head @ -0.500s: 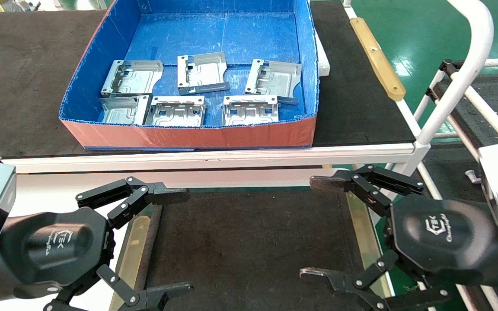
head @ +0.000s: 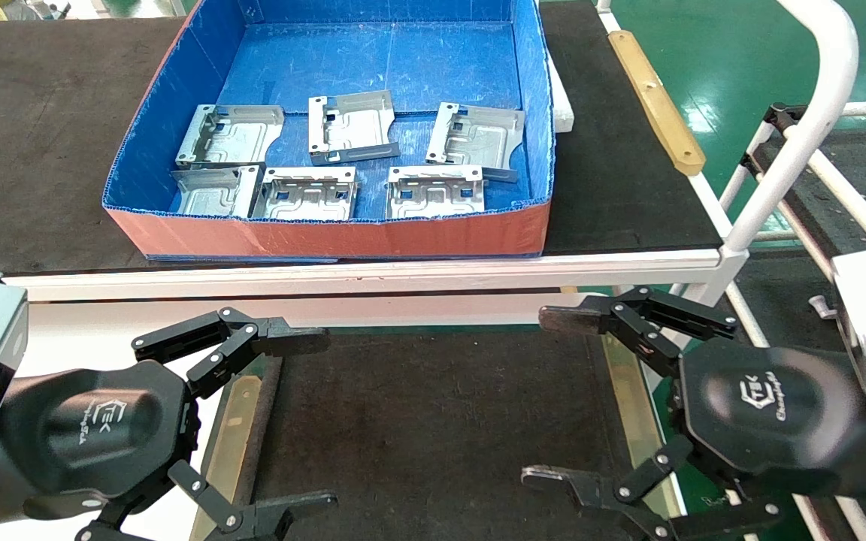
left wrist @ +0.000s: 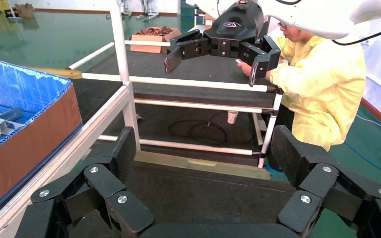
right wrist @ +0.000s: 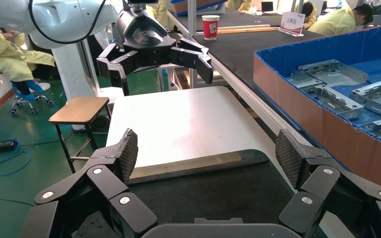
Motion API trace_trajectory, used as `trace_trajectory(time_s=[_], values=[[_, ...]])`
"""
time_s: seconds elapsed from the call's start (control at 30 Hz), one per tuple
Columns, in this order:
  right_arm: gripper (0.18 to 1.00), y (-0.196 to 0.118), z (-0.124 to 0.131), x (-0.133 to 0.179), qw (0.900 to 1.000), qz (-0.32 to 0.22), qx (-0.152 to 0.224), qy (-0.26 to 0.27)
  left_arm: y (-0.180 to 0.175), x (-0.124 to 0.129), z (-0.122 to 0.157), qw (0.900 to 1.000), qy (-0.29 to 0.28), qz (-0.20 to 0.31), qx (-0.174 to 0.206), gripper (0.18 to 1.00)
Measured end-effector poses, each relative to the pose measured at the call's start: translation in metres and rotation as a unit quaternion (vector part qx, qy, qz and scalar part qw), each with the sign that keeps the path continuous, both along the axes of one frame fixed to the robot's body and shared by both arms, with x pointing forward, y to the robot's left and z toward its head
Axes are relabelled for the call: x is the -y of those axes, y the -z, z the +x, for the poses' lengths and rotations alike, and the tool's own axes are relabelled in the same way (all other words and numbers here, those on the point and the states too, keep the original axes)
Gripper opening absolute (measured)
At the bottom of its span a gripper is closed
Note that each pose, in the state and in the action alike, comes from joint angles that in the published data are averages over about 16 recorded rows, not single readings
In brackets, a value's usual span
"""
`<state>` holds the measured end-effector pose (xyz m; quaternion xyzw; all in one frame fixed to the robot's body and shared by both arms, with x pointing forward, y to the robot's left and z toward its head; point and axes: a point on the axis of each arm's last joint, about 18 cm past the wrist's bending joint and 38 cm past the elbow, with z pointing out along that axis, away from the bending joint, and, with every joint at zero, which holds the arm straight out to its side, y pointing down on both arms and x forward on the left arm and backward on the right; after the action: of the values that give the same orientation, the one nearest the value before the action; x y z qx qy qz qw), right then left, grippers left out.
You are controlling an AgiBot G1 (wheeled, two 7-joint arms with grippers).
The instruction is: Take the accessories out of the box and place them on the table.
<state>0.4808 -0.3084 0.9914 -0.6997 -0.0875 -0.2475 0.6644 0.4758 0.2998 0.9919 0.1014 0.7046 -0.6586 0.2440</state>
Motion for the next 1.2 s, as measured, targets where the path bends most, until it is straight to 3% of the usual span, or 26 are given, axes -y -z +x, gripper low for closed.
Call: trace_trajectory(time_s=[0.6, 1.2], values=[[1.001, 0.0, 0.0, 0.0, 1.0, 0.0, 0.0, 0.0, -0.016, -0.004, 0.014, 0.9996, -0.007, -0.023, -0.013, 1.001], [1.001, 0.0, 0.0, 0.0, 1.0, 0.0, 0.0, 0.0, -0.061, -0.011, 0.094, 0.9919, -0.115, -0.054, -0.011, 1.001]])
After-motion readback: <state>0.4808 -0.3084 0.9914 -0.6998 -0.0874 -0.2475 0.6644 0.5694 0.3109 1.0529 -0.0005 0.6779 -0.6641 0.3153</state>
